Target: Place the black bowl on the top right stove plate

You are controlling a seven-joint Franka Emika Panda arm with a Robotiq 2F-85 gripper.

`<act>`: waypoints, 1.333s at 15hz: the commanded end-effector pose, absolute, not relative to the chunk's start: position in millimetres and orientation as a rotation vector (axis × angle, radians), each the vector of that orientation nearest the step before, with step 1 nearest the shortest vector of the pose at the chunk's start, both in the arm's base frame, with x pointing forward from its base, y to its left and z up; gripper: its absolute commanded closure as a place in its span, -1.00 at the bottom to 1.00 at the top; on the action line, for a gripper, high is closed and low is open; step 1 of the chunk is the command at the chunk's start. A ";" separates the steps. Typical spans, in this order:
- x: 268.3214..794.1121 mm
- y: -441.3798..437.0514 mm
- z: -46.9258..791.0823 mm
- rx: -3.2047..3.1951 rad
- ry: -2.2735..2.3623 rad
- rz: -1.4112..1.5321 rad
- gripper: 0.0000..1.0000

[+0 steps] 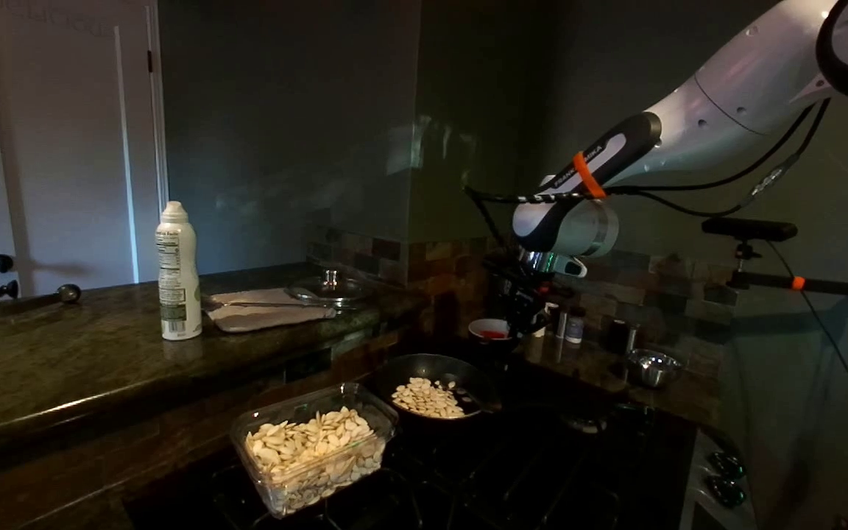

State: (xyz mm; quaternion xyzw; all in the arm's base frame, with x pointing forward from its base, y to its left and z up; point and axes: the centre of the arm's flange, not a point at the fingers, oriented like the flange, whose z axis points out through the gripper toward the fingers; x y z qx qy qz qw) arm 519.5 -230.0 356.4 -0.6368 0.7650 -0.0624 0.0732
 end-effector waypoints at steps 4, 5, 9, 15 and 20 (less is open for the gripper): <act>525.6 -217.8 361.1 -1.912 2.297 -0.147 0.96; 526.6 -215.8 360.1 -1.909 2.295 -0.145 0.96; 528.4 -212.0 355.3 -1.906 2.317 -0.129 0.34; 528.3 -211.9 368.2 -1.894 2.330 -0.139 -0.32; 516.1 -213.3 429.5 -1.901 2.229 -0.232 -0.99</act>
